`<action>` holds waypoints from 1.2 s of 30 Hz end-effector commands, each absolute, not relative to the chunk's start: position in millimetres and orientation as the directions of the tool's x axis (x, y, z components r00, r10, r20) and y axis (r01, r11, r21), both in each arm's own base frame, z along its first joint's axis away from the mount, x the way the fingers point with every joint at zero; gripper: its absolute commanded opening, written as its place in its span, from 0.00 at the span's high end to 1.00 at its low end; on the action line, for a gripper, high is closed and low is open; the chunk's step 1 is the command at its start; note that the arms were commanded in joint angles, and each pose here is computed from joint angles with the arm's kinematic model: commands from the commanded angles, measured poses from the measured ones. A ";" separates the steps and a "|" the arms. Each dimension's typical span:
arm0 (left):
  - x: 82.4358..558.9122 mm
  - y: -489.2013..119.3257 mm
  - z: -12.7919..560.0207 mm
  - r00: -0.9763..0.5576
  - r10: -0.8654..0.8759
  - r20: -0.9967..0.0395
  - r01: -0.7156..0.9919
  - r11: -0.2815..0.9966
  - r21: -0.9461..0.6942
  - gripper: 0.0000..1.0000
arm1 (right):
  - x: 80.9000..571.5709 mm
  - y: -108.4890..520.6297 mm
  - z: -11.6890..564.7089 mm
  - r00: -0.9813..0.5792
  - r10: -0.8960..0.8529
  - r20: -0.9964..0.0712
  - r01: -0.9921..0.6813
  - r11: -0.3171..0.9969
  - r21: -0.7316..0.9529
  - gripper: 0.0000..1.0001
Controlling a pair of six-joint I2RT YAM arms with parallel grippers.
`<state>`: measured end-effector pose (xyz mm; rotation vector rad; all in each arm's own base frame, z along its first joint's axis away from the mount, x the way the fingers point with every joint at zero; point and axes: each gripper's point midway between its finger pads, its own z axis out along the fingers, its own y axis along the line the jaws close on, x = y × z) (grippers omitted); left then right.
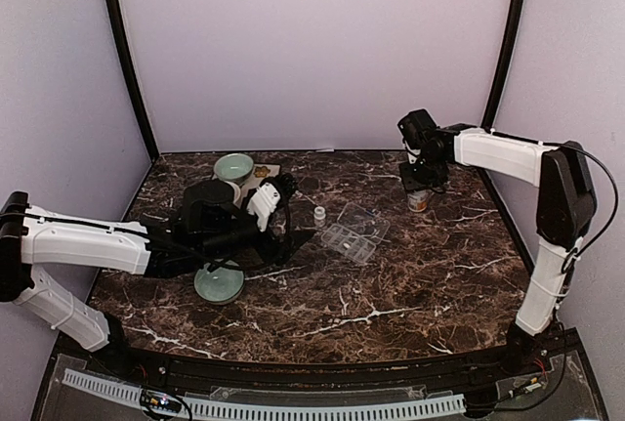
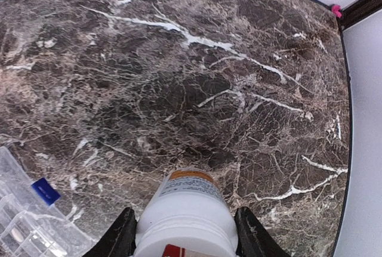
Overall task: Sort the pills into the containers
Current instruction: Place the pill bottle at the center of the board.
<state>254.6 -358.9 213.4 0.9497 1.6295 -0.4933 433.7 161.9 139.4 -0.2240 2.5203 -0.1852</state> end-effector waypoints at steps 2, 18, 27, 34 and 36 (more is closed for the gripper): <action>258.0 -354.2 213.7 -0.058 0.286 -0.957 0.777 0.615 0.137 0.12 | 458.5 149.5 135.4 -0.795 -0.139 -0.590 -0.068 0.988 -0.141 0.78; 257.5 -355.2 207.9 -0.065 0.292 -0.954 0.786 0.604 0.132 0.12 | 468.9 133.0 89.8 -0.824 -0.001 -0.566 -0.004 1.000 0.005 0.72; 259.8 -353.9 205.4 -0.077 0.289 -0.954 0.783 0.610 0.122 0.12 | 464.9 128.8 81.9 -0.831 0.022 -0.555 0.015 1.000 0.017 0.63; 260.2 -352.6 204.6 -0.083 0.283 -0.956 0.780 0.615 0.114 0.11 | 459.9 125.5 90.8 -0.816 0.036 -0.577 0.027 0.999 0.024 0.46; 260.2 -352.8 204.9 -0.083 0.281 -0.956 0.780 0.615 0.112 0.11 | 459.6 124.6 96.9 -0.807 0.038 -0.590 0.029 0.999 0.025 0.45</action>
